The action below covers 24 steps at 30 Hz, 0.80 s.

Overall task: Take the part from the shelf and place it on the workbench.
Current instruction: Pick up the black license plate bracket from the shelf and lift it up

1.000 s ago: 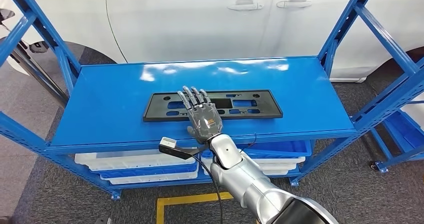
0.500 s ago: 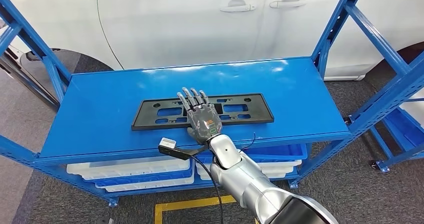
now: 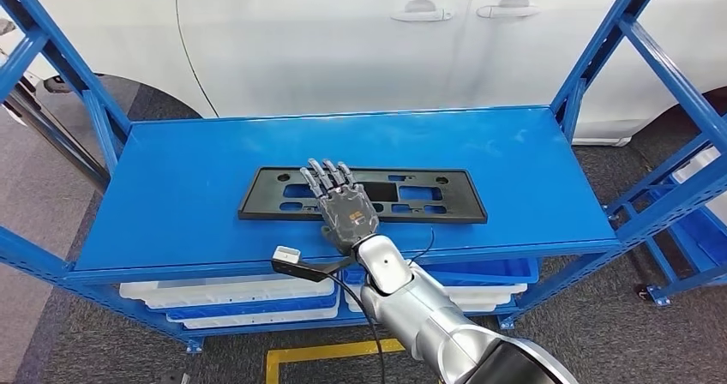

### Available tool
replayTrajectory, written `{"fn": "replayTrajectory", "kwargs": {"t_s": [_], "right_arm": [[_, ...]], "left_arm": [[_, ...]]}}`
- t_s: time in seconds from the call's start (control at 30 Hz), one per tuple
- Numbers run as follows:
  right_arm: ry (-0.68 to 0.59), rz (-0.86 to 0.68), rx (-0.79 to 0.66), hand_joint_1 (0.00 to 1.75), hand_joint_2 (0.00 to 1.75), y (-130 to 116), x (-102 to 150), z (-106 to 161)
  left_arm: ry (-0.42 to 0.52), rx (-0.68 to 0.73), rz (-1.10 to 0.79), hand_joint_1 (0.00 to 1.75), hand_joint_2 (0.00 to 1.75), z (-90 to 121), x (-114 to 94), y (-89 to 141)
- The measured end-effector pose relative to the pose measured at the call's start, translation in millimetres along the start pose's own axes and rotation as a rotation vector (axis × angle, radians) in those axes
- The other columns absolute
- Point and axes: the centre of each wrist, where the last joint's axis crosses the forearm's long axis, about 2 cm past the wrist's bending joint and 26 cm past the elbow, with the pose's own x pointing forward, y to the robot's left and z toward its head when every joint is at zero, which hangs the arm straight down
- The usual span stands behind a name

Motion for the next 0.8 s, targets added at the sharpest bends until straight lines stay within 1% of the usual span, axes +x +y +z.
{"fn": "replayTrajectory", "kwargs": {"t_s": [0.17, 0.5, 0.63, 0.8], "right_arm": [[-0.007, 0.031, 0.029, 0.0, 1.75, 1, 1, 0], [0.02, 0.137, 0.166, 0.0, 1.75, 7, -2, 3], [0.032, 0.164, 0.219, 1.74, 1.75, 6, -6, 1], [0.039, 0.169, 0.28, 1.75, 1.75, 5, -10, -2]], "left_arm": [[-0.003, 0.001, 0.004, 0.0, 0.0, 0, 1, 0], [-0.004, 0.003, 0.007, 0.0, 0.0, 0, 1, 0], [-0.007, -0.001, 0.007, 0.0, 0.0, -1, 3, -1], [-0.009, -0.007, 0.011, 0.0, 0.0, -1, 4, -3]]}}
